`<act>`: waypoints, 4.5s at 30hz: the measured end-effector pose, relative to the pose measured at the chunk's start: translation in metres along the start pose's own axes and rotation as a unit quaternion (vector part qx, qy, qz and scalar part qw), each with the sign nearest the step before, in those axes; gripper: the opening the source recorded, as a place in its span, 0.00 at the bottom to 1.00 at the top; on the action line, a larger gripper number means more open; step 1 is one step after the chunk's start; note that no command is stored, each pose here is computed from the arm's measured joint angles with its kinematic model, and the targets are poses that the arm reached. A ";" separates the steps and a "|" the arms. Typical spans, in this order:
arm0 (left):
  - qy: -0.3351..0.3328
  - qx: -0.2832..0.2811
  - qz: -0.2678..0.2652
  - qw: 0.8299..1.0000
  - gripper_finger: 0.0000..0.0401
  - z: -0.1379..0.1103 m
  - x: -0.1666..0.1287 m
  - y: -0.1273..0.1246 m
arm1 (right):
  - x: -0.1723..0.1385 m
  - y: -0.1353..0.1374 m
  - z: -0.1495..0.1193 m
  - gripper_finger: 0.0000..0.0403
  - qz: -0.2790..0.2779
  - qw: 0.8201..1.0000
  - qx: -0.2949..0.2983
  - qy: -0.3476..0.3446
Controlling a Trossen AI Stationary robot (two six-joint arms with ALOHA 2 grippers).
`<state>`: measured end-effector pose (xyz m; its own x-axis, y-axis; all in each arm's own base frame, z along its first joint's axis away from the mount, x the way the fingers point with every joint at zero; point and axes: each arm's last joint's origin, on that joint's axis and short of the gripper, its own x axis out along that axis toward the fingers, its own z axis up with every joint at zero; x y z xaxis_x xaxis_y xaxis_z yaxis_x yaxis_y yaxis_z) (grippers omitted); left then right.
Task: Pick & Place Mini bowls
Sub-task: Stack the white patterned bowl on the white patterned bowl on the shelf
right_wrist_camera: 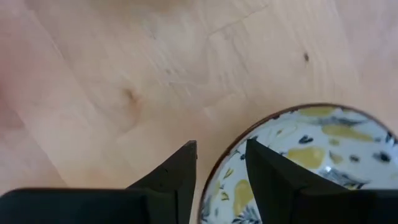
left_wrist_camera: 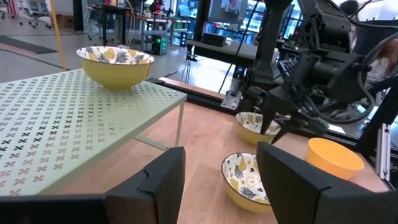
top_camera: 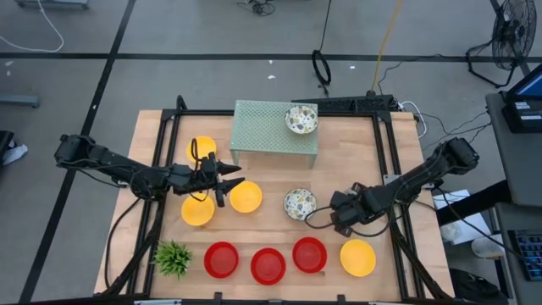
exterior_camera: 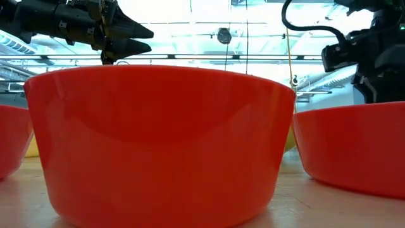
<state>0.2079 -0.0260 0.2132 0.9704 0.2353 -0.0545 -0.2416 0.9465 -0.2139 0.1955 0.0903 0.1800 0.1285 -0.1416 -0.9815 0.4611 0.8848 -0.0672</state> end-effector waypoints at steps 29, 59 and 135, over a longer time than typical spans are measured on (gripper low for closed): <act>0.002 0.003 0.001 1.000 0.50 0.000 0.000 0.000 | 0.000 -0.005 -0.007 0.02 -0.010 0.996 0.066 0.063; 0.003 0.001 0.002 1.000 0.50 -0.001 0.000 0.000 | -0.113 -0.029 0.115 0.00 -0.140 0.944 -0.042 -0.297; 0.003 0.013 0.002 1.000 0.50 -0.001 0.000 0.000 | -0.074 -0.113 0.184 0.04 -0.107 0.892 0.023 -0.439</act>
<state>0.2078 -0.0259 0.2126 0.9695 0.2376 -0.0604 -0.2449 0.9510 -0.1886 0.2960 -0.0807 0.2929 0.6620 -0.6160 -0.4270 0.5910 0.7794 -0.2080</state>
